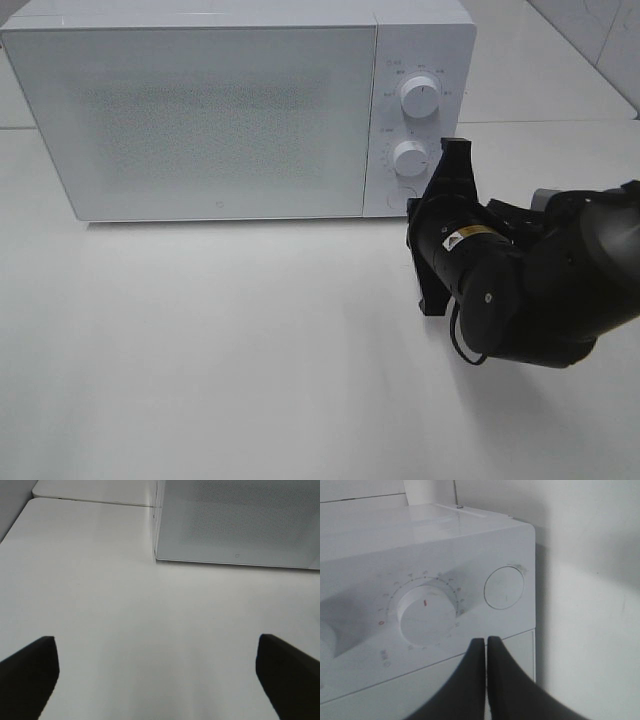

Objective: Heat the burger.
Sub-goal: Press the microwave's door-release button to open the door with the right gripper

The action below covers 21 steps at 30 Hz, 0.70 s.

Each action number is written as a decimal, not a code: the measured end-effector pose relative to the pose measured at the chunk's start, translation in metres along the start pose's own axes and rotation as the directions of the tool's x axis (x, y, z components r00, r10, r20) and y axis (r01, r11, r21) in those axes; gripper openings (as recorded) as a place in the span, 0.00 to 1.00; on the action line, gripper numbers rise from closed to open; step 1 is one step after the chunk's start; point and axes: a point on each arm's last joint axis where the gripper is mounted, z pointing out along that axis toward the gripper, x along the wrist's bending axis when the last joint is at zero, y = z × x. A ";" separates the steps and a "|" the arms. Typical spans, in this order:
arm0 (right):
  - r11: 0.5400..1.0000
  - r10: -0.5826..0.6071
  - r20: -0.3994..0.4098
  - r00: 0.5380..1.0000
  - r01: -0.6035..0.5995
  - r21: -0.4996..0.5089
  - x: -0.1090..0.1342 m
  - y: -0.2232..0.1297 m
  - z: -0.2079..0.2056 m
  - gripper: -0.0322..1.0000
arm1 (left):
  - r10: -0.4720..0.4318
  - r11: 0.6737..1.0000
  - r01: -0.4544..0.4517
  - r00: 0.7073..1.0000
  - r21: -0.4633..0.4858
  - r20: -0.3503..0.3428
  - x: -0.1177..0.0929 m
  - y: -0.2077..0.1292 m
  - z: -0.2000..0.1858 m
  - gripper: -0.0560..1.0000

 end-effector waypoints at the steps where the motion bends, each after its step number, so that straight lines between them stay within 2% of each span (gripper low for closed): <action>1: 1.000 0.000 0.000 1.000 0.000 0.000 0.000 0.000 0.000 0.04 | 0.000 1.000 0.000 1.000 0.000 0.000 0.000 0.000 0.000 0.99; 9: 1.000 0.006 0.044 0.999 -0.006 -0.002 -0.002 -0.001 0.028 0.04 | 0.000 1.000 0.000 1.000 0.000 0.000 0.000 0.000 0.000 0.99; 21: 1.000 0.010 0.056 0.998 -0.009 -0.008 -0.003 -0.002 0.045 0.04 | 0.000 1.000 0.000 1.000 0.000 0.000 0.000 0.000 0.000 0.99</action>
